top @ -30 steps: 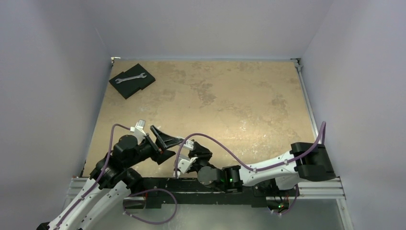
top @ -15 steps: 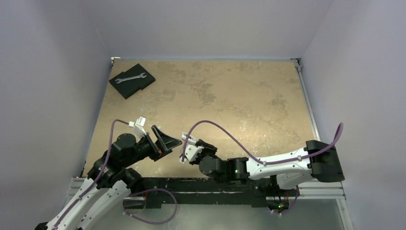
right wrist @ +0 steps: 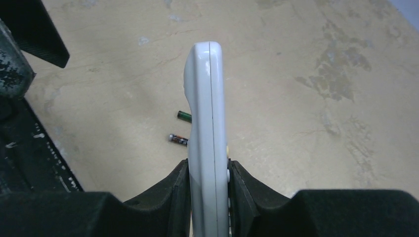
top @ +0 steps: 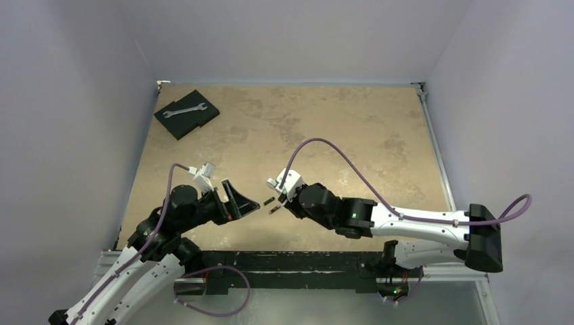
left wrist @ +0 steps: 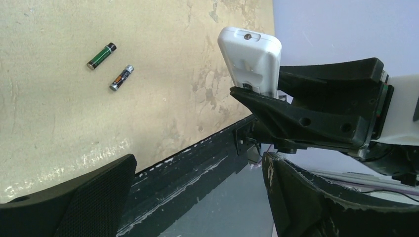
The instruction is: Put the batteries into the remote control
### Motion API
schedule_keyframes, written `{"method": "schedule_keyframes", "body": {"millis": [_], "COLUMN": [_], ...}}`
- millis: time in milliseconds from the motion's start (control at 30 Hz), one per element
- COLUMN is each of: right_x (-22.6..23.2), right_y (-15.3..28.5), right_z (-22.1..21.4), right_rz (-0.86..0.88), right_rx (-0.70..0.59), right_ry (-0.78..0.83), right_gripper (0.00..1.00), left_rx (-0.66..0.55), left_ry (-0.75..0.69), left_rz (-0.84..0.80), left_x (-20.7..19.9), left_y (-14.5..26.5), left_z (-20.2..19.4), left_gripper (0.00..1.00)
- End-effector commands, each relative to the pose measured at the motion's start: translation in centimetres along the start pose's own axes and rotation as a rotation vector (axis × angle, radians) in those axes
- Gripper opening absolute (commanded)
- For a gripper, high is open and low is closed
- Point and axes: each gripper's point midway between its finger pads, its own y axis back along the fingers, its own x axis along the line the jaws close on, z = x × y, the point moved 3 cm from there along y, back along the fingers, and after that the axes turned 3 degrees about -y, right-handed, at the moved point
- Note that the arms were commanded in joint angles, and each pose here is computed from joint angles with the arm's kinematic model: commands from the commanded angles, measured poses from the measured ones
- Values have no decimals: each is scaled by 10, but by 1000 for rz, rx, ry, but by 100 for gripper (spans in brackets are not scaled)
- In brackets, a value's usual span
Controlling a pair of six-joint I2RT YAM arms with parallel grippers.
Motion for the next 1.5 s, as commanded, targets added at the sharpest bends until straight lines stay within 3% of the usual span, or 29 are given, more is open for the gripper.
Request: {"method": "schedule_keyframes", "body": {"millis": [0,233,867,1100,1467], "right_x": [12,16,49,66,70], "right_y": [13,21,57,68,67], "right_z": [18,18,32,44,55], "right_rz": [161,311,792,991,1049], "right_rx": [-5,64,120,103,83], "right_ry": [-129,-247,-408,-448,-488], "right_gripper": [0,0,0,0,0], "left_rx": [-33,-31,163,197,215], "left_ry": [-85,-153,-361,-389,-379], "left_rz": [-41,-113,-418,-525,-588], "left_x": [-13,-25,-68,-80,-81], "left_y": [1,1,7,18,24], "left_z": [12,14,-5,-12,-20], "left_gripper": [99,99,98,93,75]}}
